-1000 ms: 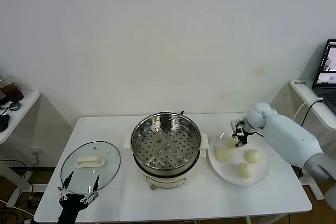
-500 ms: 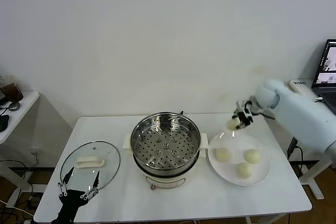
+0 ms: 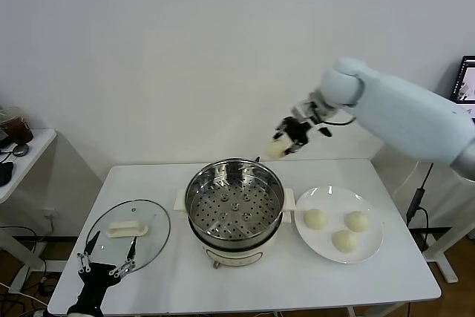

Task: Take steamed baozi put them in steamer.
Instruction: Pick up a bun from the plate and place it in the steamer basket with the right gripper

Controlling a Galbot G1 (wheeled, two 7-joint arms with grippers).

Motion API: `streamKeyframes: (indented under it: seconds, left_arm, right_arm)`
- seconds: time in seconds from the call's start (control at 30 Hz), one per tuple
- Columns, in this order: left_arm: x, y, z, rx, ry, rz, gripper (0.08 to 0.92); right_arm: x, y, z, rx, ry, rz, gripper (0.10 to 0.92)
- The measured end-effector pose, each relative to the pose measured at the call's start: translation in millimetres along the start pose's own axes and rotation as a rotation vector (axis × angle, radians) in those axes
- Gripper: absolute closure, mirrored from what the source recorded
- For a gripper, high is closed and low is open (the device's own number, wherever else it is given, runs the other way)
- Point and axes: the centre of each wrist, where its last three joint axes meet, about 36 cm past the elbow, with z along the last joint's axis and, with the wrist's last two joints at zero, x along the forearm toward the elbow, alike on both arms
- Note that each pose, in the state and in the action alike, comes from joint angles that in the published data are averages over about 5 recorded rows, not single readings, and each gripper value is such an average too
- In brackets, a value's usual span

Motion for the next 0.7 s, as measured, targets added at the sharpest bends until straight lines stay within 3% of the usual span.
streamKeyframes:
  seconds: [0.33, 0.7]
  left_arm:
    - [-0.3, 6.4, -1.0, -0.005, -0.001, -0.019, 0.177]
    - [-1.2, 5.0, 1.6, 0.004, -0.001, -0.026, 0.177]
  right_arm:
    - [-67.0, -30.3, -28.4, 0.304, 0.001, -0.071, 0.549]
    - [-107.7, -35.7, -23.6, 0.509, 0.05, -0.1, 0.521]
